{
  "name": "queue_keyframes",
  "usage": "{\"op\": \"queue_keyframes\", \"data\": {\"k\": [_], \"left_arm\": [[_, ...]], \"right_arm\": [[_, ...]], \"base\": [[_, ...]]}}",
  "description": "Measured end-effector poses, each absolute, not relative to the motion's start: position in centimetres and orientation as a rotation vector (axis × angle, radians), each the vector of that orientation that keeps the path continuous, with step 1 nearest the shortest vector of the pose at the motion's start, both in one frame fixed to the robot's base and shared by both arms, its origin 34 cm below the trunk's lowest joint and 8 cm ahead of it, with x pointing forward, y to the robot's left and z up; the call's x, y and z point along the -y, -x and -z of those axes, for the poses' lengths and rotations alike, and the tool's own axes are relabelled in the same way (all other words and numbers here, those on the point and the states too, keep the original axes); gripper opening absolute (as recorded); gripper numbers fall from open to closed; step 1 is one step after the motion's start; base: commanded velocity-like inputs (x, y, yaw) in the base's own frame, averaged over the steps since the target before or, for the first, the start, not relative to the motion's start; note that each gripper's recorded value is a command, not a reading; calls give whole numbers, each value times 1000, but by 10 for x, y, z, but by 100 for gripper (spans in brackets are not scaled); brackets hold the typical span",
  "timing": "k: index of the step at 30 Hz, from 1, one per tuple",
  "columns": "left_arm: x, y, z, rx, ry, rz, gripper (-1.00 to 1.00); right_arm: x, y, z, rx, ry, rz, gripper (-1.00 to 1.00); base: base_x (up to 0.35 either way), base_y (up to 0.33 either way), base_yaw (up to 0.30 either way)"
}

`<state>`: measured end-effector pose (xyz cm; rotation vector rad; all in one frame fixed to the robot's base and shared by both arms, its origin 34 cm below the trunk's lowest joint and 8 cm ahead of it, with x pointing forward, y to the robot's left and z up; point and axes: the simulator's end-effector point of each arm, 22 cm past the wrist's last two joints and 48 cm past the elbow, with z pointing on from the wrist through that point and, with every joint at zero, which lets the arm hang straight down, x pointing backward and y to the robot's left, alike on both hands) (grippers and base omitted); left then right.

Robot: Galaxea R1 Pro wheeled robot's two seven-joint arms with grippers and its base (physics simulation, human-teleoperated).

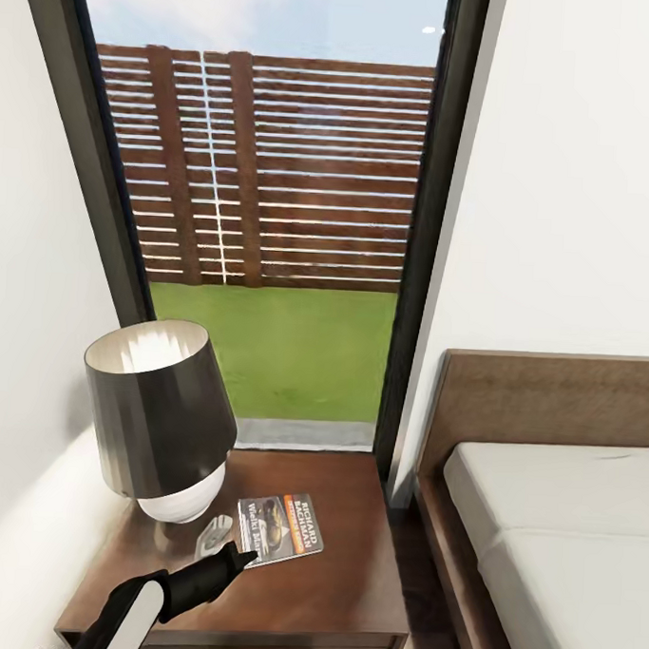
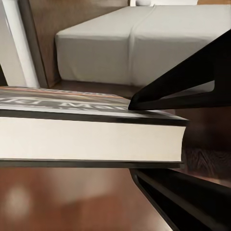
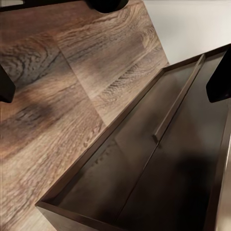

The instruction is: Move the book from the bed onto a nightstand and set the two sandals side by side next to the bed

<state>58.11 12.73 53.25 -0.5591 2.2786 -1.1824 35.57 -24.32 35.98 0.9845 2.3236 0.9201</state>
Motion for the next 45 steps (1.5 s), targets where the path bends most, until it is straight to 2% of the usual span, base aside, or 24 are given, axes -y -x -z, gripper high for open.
{"op": "queue_keyframes", "data": {"k": [45], "left_arm": [[-127,-568,-470,-2274,558,1185,-100]], "right_arm": [[243,-343,-296,-2323,-984,-920,100]], "base": [[0,0,0]]}}
